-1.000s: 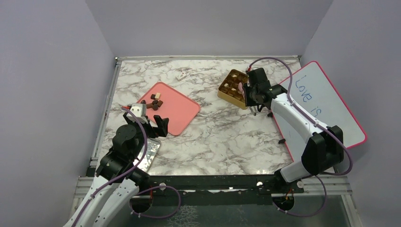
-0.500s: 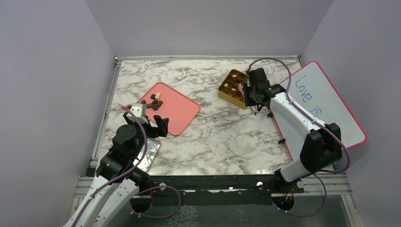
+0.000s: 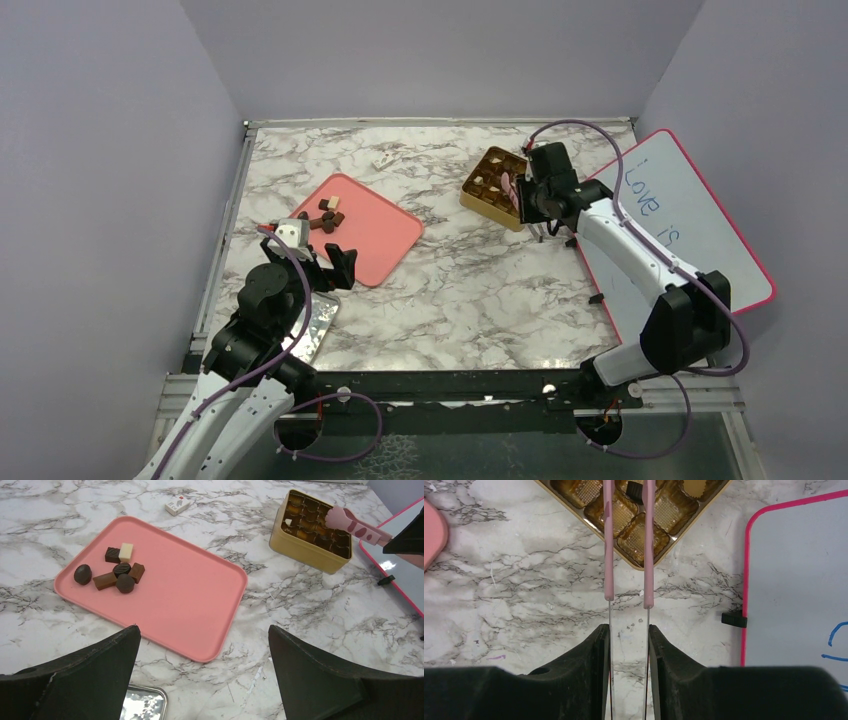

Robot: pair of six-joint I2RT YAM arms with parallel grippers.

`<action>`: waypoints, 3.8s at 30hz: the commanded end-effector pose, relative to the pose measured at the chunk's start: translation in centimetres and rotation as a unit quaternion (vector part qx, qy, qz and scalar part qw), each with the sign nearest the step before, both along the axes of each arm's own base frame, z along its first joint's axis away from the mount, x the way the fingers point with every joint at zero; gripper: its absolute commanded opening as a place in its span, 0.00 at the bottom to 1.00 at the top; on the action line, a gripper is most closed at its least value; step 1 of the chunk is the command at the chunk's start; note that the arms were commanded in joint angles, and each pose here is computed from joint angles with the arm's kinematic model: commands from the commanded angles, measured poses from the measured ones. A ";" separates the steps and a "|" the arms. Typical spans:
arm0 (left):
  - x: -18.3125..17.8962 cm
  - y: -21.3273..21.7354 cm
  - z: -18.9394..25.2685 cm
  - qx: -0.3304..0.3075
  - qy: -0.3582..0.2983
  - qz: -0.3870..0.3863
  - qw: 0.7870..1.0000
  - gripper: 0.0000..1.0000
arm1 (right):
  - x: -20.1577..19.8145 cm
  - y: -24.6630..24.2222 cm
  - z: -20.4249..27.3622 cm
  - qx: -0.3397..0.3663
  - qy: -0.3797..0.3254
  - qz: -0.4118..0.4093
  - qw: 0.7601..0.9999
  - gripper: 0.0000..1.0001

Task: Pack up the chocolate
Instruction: Place the fake chocolate in the packing box, then pick up the fake chocolate from the plate.

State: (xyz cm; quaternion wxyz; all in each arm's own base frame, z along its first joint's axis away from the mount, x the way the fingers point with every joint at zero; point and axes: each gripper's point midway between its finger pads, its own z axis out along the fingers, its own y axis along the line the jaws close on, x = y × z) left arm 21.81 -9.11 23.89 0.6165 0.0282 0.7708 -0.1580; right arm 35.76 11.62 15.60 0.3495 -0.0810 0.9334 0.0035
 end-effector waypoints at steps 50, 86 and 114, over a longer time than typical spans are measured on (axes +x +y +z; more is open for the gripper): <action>-3.2 6.5 7.1 -0.087 -0.150 0.122 0.977 0.99 | -5.9 35.9 -4.2 0.028 -0.021 0.348 0.937 0.38; -2.8 6.3 6.8 -0.079 -0.142 0.121 0.979 0.99 | -4.1 39.7 -6.6 0.007 -0.024 0.384 0.923 0.41; -3.3 6.5 7.0 -0.088 -0.152 0.121 0.977 0.99 | -3.0 39.0 -7.7 -0.043 -0.031 0.388 0.920 0.40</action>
